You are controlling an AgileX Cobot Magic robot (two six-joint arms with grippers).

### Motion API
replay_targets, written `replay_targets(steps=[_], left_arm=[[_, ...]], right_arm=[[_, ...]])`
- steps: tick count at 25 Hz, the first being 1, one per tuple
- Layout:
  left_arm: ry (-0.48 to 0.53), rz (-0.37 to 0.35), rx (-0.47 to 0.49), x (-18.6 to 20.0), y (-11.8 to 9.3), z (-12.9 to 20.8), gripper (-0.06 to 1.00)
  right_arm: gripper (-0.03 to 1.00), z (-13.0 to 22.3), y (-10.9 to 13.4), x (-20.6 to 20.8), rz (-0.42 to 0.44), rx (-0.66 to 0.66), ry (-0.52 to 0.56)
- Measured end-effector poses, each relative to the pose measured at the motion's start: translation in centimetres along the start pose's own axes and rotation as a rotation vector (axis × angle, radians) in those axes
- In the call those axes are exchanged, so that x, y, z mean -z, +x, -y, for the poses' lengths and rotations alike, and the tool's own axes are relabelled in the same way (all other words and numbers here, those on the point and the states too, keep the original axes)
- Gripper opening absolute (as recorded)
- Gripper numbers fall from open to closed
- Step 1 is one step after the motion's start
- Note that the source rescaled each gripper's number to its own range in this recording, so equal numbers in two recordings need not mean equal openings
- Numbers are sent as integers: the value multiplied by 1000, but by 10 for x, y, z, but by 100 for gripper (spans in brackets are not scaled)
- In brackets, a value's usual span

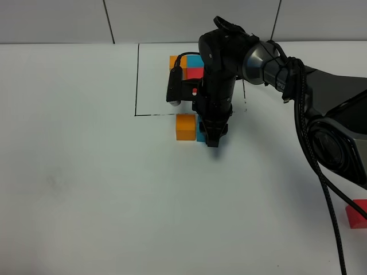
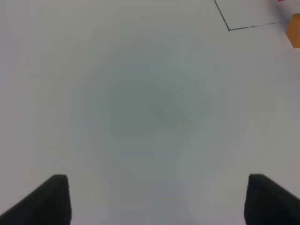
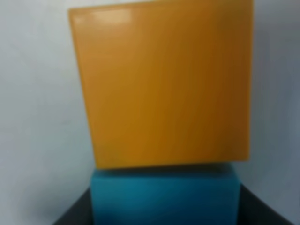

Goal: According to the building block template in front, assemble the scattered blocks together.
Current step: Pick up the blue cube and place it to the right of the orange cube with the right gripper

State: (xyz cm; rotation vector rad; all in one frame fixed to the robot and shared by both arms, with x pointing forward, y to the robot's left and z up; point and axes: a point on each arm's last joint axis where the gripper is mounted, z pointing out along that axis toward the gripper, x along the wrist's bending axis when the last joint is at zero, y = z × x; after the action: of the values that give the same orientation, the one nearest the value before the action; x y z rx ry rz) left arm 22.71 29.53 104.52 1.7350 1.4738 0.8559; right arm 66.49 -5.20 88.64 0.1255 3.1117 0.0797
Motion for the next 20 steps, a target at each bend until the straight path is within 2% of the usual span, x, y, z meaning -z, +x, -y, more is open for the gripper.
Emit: replay_targets(steps=[20], left_arm=[[0,0,0,0,0,0,78]], right_arm=[[0,-1,0,0,7,12,1]])
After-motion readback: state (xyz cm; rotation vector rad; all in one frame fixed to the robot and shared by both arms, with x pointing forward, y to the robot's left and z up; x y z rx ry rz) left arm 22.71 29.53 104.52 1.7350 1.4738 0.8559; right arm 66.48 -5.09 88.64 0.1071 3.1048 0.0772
